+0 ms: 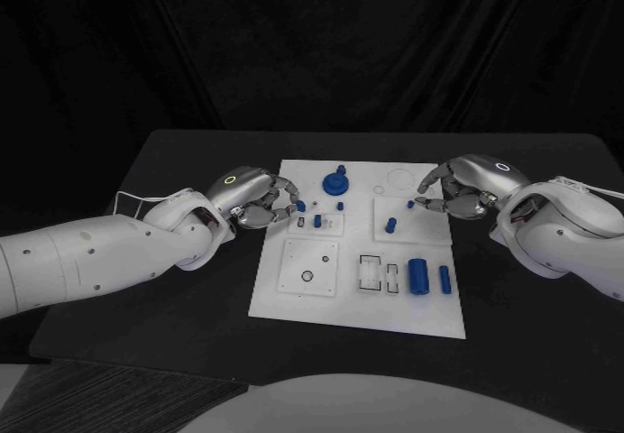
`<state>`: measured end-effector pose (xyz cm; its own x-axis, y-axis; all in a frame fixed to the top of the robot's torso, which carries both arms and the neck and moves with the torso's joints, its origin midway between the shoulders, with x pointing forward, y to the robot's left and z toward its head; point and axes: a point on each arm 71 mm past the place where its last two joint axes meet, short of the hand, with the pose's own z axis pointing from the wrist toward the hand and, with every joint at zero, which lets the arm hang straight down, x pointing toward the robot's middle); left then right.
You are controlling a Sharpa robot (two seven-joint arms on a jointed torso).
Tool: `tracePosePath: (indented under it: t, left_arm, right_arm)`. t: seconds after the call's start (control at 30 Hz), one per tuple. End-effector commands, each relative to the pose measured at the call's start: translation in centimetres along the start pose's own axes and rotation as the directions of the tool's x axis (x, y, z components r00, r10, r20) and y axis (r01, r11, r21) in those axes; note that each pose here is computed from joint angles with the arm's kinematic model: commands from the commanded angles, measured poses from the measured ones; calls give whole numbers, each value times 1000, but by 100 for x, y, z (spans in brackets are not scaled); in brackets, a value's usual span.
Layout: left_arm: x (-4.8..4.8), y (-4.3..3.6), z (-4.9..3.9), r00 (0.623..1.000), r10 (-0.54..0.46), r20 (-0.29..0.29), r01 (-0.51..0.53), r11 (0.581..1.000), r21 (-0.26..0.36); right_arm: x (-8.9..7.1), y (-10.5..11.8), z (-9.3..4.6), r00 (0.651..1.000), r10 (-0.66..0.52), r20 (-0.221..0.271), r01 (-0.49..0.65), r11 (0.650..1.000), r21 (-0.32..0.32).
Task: Assemble the parts on the task board
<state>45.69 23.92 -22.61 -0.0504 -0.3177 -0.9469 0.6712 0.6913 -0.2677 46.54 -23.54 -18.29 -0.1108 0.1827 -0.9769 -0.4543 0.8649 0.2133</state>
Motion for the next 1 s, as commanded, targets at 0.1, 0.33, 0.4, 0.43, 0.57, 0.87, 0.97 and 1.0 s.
tracePosePath:
  t: [0.1,0.33,0.4,0.43,0.57,0.87,0.97,1.0]
  left_arm:
    - [64,5,-25,996,79,28,-82,993,89]
    - [150,72,-70,993,107,43,-111,988,111]
    - [167,79,-74,992,112,49,-117,986,119]
    - [173,81,-74,992,114,52,-120,985,122]
    - [188,86,-66,990,126,70,-134,982,135]
    - [187,94,-66,984,146,105,-162,974,160]
    - [187,99,-71,982,152,112,-170,971,169]
    - [189,101,-72,981,154,114,-172,970,172]
  right_arm:
    - [0,4,-4,1000,4,17,-4,1000,-4]
    - [5,-2,-9,1000,4,14,-4,1000,-2]
    - [7,-2,-10,1000,5,14,-4,1000,-3]
    - [8,-2,-11,1000,5,15,-5,1000,-3]
    - [17,0,-14,1000,6,14,-6,1000,-4]
    - [29,-4,-26,1000,8,15,-8,1000,-5]
    - [30,-6,-29,1000,8,16,-8,1000,-5]
    - [30,-6,-29,1000,8,16,-8,1000,-5]
